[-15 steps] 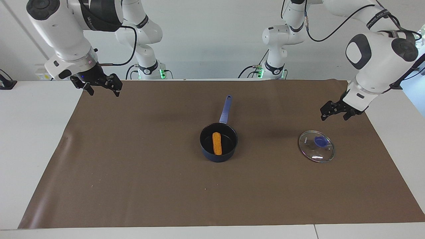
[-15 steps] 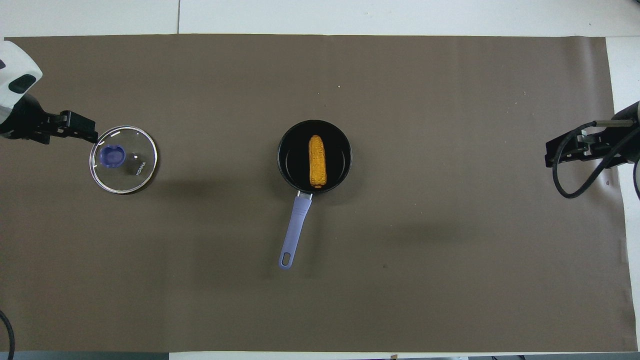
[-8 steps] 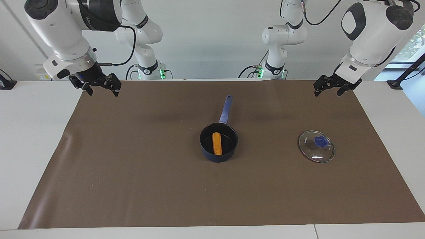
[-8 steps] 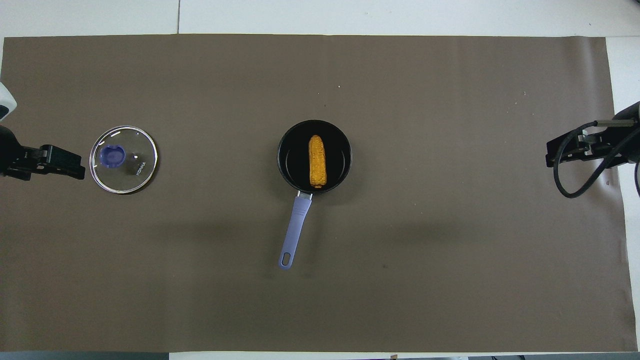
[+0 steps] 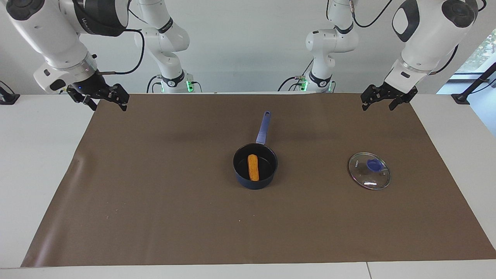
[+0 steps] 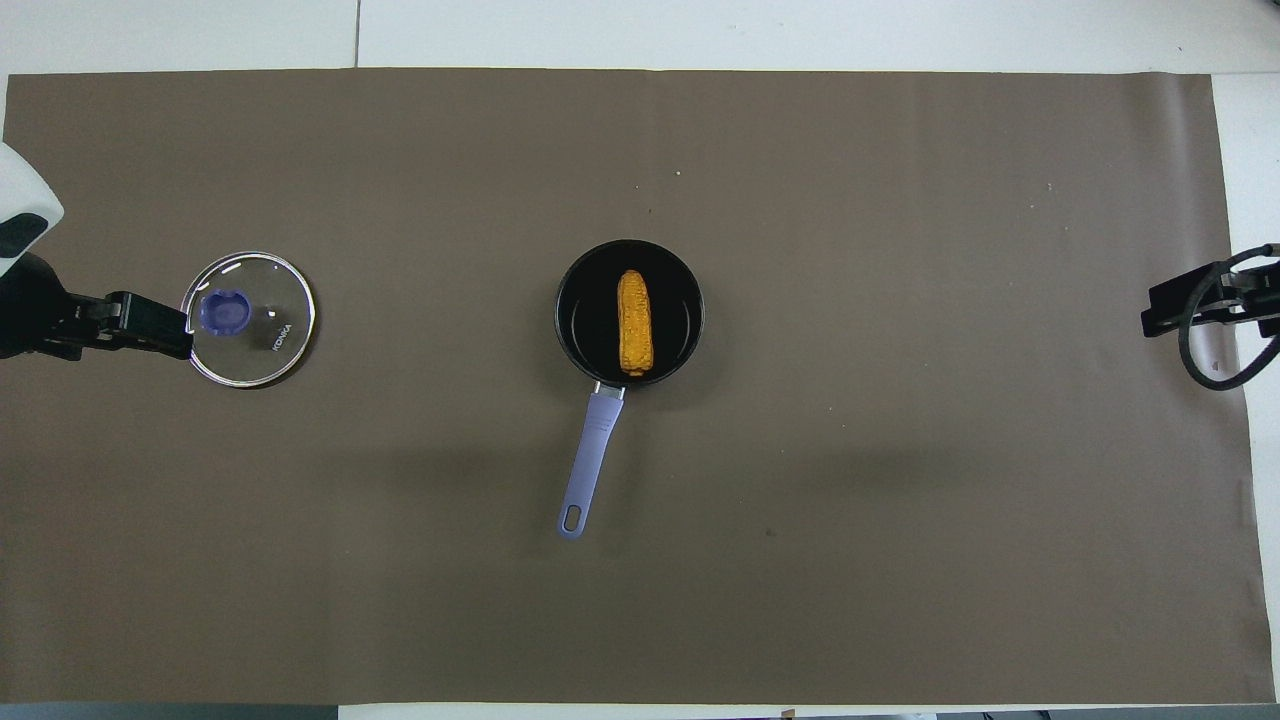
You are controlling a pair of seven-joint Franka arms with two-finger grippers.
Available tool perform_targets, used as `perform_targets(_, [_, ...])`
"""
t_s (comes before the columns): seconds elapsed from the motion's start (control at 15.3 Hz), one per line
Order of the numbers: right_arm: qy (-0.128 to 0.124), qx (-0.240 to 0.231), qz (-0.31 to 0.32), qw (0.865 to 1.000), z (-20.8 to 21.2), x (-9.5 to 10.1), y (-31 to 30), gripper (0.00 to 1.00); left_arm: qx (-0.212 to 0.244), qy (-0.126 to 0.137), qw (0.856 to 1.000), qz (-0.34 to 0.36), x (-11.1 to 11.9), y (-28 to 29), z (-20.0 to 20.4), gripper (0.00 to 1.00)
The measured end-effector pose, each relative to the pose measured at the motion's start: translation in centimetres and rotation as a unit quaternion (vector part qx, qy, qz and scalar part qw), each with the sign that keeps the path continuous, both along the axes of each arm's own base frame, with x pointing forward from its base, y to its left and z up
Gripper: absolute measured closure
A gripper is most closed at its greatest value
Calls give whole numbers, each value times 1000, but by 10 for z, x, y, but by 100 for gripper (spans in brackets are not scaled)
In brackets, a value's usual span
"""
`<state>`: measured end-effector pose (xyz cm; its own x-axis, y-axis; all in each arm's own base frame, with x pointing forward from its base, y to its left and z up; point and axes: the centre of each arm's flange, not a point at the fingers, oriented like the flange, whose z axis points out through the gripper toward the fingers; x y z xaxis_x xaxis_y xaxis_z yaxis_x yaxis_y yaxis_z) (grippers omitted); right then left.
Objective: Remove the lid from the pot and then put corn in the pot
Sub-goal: 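Set the lid on the table and withdraw the left gripper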
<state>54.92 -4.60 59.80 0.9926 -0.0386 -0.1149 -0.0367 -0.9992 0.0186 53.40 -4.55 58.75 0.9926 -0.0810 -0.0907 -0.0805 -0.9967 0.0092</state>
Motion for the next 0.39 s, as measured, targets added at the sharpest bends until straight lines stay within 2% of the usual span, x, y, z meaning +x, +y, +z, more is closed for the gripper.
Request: perform_targets(0.39, [-1, 0, -5, 1000, 1, 0, -5, 0, 0, -1, 1000, 0, 0, 0, 1, 0])
